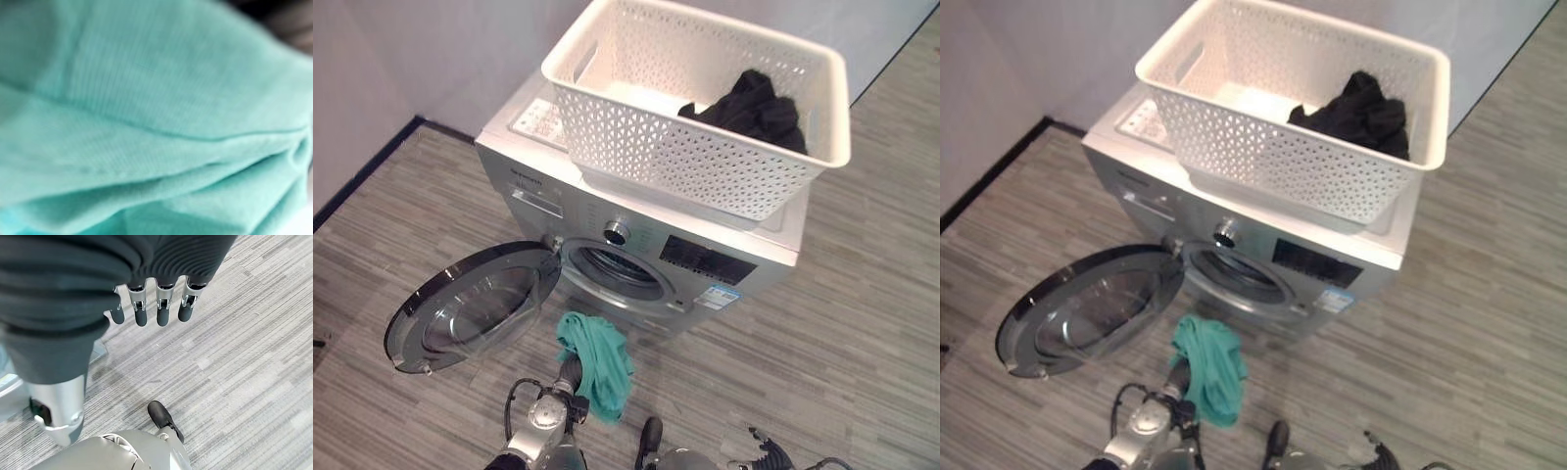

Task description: Grab the laundry basket,head to the washer,open it,put in the laundry and shut it.

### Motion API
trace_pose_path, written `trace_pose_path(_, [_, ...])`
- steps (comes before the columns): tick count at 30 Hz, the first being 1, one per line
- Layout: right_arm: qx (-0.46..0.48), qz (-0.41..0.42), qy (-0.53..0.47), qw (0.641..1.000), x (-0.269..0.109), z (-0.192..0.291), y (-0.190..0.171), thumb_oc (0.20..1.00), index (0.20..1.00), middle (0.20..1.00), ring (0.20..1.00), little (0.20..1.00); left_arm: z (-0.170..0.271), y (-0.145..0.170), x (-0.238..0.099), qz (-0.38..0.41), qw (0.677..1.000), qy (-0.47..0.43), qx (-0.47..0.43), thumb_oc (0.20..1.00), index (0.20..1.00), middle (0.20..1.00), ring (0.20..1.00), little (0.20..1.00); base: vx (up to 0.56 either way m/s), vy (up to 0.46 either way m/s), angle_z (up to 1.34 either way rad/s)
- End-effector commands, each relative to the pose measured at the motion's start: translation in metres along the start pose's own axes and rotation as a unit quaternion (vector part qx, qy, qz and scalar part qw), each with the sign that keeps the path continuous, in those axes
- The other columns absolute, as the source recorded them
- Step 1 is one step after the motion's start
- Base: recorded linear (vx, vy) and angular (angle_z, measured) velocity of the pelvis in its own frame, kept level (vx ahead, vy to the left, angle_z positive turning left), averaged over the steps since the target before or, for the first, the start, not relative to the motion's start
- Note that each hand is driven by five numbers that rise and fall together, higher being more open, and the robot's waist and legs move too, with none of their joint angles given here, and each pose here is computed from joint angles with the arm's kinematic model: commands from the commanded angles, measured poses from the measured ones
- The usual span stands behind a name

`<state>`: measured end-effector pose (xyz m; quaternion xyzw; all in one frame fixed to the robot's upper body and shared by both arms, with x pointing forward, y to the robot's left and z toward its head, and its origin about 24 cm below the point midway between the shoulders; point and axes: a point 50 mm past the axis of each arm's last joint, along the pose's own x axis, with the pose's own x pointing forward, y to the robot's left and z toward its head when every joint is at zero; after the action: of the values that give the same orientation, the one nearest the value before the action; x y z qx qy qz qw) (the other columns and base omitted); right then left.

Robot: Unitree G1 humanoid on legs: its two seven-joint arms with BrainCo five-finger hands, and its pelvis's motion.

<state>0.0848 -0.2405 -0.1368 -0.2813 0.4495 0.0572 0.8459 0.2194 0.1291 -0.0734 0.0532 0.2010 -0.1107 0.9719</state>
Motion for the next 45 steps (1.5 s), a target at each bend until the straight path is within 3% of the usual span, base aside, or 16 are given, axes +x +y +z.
trace_pose_path(1, [-0.024, -0.001, -0.029, 0.999, 0.009, 0.021, 0.006, 1.0, 1.0, 1.0, 1.0, 1.0, 0.051, -0.007, 0.022, -0.002, 0.995, -0.103, 0.006, 0.2, 0.2, 0.2, 0.2, 0.2, -0.09, -0.018, 0.18])
trace_pose_path(9, [-0.075, 0.039, -0.045, 0.995, 0.018, 0.043, 0.023, 1.0, 1.0, 1.0, 1.0, 1.0, 0.104, -0.005, 0.051, 0.024, 0.986, -0.16, 0.028, 0.2, 0.2, 0.2, 0.2, 0.2, -0.09, -0.036, 0.08])
trace_pose_path(13, [-0.095, 0.054, -0.072, 0.991, 0.021, 0.059, 0.029, 1.0, 1.0, 1.0, 1.0, 1.0, 0.158, 0.016, 0.068, 0.075, 0.973, -0.213, 0.04, 0.2, 0.2, 0.2, 0.2, 0.2, -0.18, -0.051, 0.0])
trace_pose_path(17, [-0.09, 0.049, -0.106, 0.989, 0.022, 0.076, 0.023, 1.0, 1.0, 1.0, 1.0, 1.0, 0.202, 0.042, 0.072, 0.121, 0.959, -0.254, 0.042, 0.2, 0.2, 0.2, 0.2, 0.2, -0.12, -0.02, -0.08])
trace_pose_path(28, [-0.08, 0.004, -0.201, 0.976, 0.018, 0.119, -0.006, 1.0, 1.0, 1.0, 1.0, 1.0, 0.28, 0.074, 0.067, 0.18, 0.928, -0.322, 0.058, 0.2, 0.2, 0.2, 0.2, 0.2, -0.05, -0.005, -0.01])
trace_pose_path(32, [-0.086, -0.008, -0.231, 0.969, 0.011, 0.128, -0.013, 1.0, 1.0, 1.0, 1.0, 1.0, 0.311, 0.091, 0.058, 0.208, 0.913, -0.349, 0.037, 0.2, 0.2, 0.2, 0.2, 0.2, 0.0, -0.037, 0.13])
trace_pose_path(38, [-0.062, -0.031, -0.289, 0.955, -0.004, 0.147, -0.023, 1.0, 1.0, 1.0, 1.0, 1.0, 0.364, 0.108, 0.038, 0.223, 0.884, -0.403, -0.071, 0.2, 0.2, 0.2, 0.2, 0.2, 0.0, 0.009, -0.02])
trace_pose_path(42, [-0.043, -0.07, -0.34, 0.937, -0.023, 0.157, -0.045, 1.0, 1.0, 1.0, 1.0, 1.0, 0.427, 0.138, -0.008, 0.247, 0.832, -0.485, -0.111, 0.2, 0.2, 0.2, 0.2, 0.2, -0.01, 0.109, -0.29])
trace_pose_path(43, [-0.042, -0.083, -0.348, 0.933, -0.028, 0.155, -0.053, 1.0, 1.0, 1.0, 1.0, 1.0, 0.451, 0.152, -0.034, 0.257, 0.803, -0.523, -0.122, 0.2, 0.2, 0.2, 0.2, 0.2, 0.0, 0.123, -0.39])
trace_pose_path(45, [-0.043, -0.089, -0.346, 0.933, -0.03, 0.153, -0.057, 1.0, 1.0, 1.0, 1.0, 1.0, 0.461, 0.156, -0.046, 0.258, 0.79, -0.542, -0.126, 0.2, 0.2, 0.2, 0.2, 0.2, 0.01, 0.087, -0.43])
